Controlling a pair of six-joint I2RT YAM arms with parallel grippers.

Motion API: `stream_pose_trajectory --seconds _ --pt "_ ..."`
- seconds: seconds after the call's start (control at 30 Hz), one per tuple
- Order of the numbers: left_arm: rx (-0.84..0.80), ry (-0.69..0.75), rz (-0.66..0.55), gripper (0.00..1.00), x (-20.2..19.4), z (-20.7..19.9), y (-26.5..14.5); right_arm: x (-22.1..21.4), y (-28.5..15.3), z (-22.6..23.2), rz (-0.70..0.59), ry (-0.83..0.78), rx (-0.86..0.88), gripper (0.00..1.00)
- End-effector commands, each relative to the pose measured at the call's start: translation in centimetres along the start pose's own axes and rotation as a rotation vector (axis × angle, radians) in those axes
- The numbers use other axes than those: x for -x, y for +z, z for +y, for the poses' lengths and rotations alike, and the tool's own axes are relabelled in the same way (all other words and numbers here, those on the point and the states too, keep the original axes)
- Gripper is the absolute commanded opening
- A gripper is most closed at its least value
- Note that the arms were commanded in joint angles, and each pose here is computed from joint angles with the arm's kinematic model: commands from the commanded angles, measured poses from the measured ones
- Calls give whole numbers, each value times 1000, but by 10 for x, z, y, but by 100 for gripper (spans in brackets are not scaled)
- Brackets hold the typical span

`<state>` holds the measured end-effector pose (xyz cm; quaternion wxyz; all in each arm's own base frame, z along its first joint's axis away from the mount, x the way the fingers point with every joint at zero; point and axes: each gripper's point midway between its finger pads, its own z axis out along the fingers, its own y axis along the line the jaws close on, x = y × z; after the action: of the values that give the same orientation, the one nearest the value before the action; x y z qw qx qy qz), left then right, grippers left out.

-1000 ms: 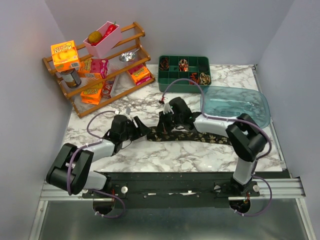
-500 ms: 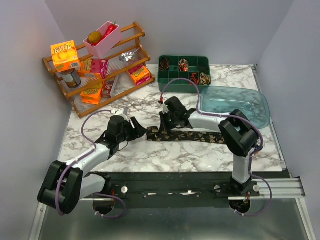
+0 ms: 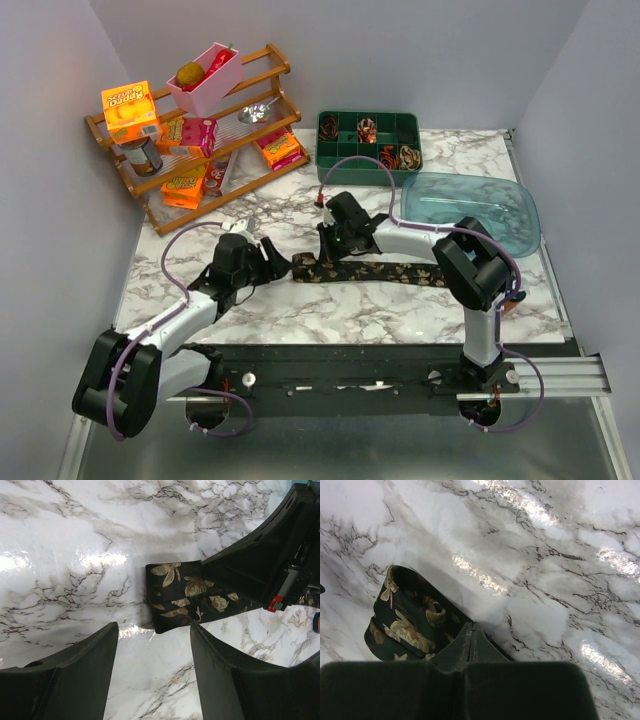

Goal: Roll the ties
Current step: Roll the tie at the center of the board.

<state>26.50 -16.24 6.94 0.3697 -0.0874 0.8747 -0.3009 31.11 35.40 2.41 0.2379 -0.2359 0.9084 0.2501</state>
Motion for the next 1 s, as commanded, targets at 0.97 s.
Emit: stream_pose_trajectory --seconds 0.97 --pt "-43 27 -38 63 3 -5 -5 41 -8 72 -73 -160 81 1"
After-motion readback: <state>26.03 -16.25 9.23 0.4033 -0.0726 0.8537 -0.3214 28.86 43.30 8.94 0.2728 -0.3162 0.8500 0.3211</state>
